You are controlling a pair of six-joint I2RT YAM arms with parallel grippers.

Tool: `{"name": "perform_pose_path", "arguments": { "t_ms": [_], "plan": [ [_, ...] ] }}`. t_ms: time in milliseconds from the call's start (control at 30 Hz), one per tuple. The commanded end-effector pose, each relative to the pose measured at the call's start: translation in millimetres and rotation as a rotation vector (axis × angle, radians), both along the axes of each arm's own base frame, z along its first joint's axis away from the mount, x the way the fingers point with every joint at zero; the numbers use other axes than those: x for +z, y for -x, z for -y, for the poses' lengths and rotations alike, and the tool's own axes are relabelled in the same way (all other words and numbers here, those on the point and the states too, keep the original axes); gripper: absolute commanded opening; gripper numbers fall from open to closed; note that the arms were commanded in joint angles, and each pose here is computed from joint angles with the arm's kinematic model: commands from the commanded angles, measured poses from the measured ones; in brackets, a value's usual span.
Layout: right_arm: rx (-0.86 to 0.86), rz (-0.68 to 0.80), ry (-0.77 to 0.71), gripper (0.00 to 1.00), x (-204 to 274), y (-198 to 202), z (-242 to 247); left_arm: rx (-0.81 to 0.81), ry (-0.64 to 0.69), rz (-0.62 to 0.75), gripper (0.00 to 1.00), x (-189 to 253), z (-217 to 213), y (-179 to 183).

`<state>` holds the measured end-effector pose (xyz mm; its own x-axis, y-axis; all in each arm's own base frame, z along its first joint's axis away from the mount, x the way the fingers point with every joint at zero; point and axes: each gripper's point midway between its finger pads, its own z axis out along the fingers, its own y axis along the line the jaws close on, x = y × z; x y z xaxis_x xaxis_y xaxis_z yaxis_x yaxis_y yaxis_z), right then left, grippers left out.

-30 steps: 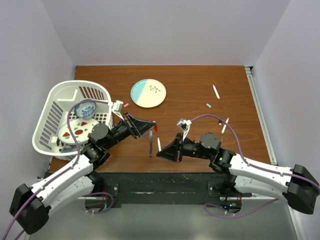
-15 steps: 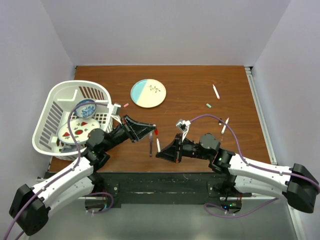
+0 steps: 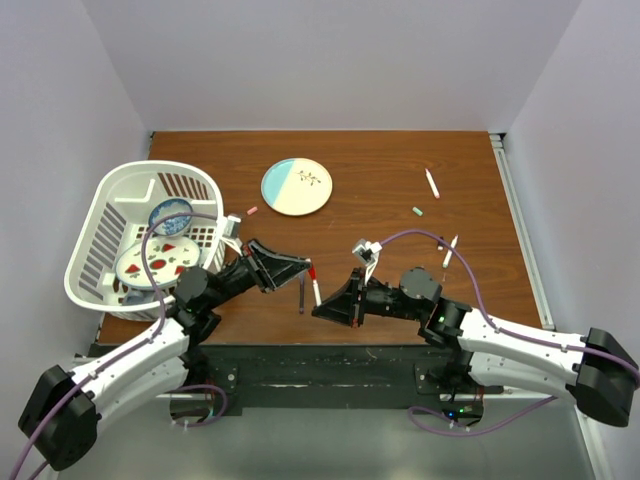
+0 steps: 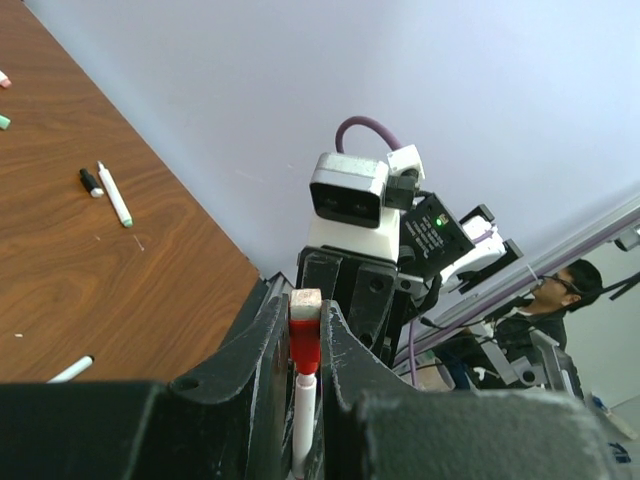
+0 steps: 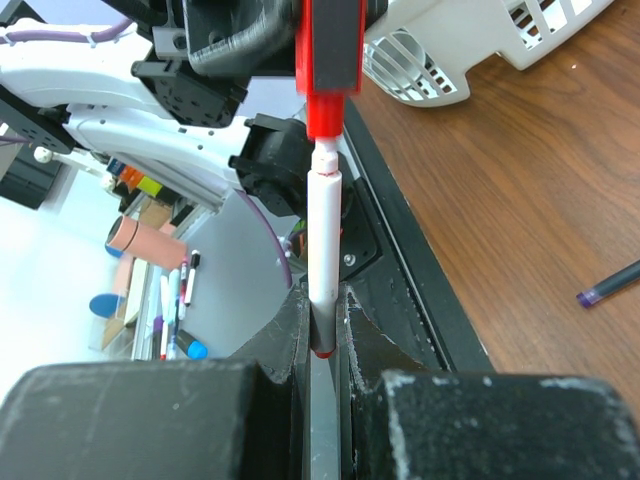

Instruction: Insert the pens into the pen caps

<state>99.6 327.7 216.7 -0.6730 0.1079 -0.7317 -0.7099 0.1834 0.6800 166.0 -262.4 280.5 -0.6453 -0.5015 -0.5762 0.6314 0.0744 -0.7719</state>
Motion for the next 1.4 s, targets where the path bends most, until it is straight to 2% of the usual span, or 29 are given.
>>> {"name": "perform_pose_path", "arguments": {
  "t_ms": [0, 567, 600, 633, 700, 733, 833, 933, 1033, 1300, 1367],
  "plan": [
    [-0.029, 0.041, -0.046, 0.0, 15, -5, 0, -0.065, 0.044, 0.024, 0.0, 3, 2, 15],
    [-0.067, 0.043, -0.035, 0.0, 14, -10, 4, -0.147, -0.051, 0.03, 0.01, -25, 15, 30],
    [-0.067, 0.044, -0.034, 0.0, 14, -10, 4, -0.15, -0.052, 0.029, 0.04, -26, 15, 31],
    [-0.064, 0.045, -0.033, 0.0, 14, -10, 4, -0.154, -0.049, 0.033, 0.14, -25, 16, 32],
    [-0.054, 0.043, -0.027, 0.0, 13, -9, 2, -0.16, -0.039, 0.039, 0.24, -21, 16, 34],
    [-0.05, 0.045, -0.028, 0.0, 14, -9, 2, -0.161, -0.031, 0.05, 0.35, -17, 16, 34],
    [-0.037, 0.041, -0.028, 0.0, 13, -7, 0, -0.139, -0.025, 0.063, 0.48, -10, 15, 31],
    [-0.026, 0.042, -0.029, 0.0, 14, -5, -1, -0.105, -0.045, 0.074, 0.53, -4, 15, 25],
    [-0.021, 0.039, -0.027, 0.0, 14, -3, -1, -0.083, -0.071, 0.087, 0.54, 2, 17, 19],
    [-0.003, 0.042, -0.028, 0.0, 15, 1, -1, -0.033, -0.103, 0.089, 0.54, 7, 20, 5],
    [-0.001, 0.045, -0.031, 0.0, 16, 1, -1, -0.04, -0.107, 0.084, 0.51, 6, 22, 4]
  ]
}}
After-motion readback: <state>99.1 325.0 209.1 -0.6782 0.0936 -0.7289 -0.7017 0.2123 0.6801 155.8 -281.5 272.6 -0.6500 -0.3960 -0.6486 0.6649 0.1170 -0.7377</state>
